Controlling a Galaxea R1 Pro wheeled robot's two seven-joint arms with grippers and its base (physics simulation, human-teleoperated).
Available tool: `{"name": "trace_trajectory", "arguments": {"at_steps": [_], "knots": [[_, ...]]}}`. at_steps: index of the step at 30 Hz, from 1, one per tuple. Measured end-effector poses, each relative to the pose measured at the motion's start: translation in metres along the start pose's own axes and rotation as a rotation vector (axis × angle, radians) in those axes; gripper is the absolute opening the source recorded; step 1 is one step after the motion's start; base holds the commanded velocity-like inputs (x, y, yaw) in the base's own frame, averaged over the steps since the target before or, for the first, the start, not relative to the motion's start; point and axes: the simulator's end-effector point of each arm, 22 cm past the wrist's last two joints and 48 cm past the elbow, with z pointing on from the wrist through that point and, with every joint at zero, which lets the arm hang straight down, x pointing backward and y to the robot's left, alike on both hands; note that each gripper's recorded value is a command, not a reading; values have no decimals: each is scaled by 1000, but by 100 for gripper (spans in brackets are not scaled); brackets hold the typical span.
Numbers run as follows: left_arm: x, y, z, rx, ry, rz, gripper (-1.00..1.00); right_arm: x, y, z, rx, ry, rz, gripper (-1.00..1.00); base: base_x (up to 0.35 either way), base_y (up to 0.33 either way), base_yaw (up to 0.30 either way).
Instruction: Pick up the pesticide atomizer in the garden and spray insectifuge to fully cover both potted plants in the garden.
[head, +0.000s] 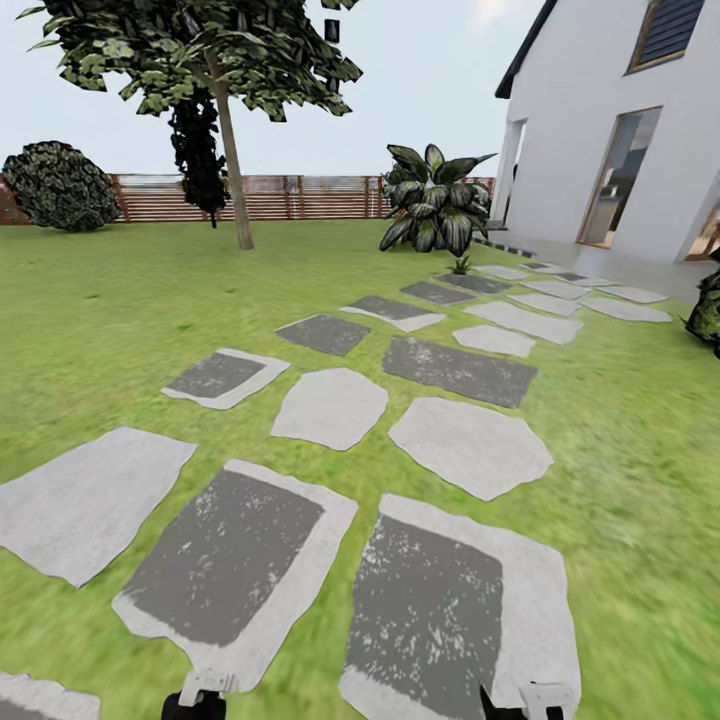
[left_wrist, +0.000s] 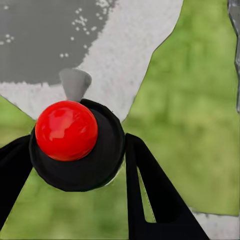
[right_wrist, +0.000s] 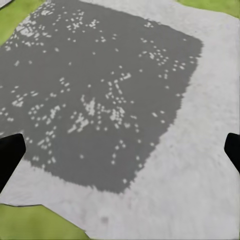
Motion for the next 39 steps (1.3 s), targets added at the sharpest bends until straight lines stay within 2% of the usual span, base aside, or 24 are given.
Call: {"name": "trace_trajectory", "arguments": {"at_steps": [39], "knots": [[0,1,0,-1,-1,-1,-100,10,0,-5,0,14,0,100,338,0,0]]}}
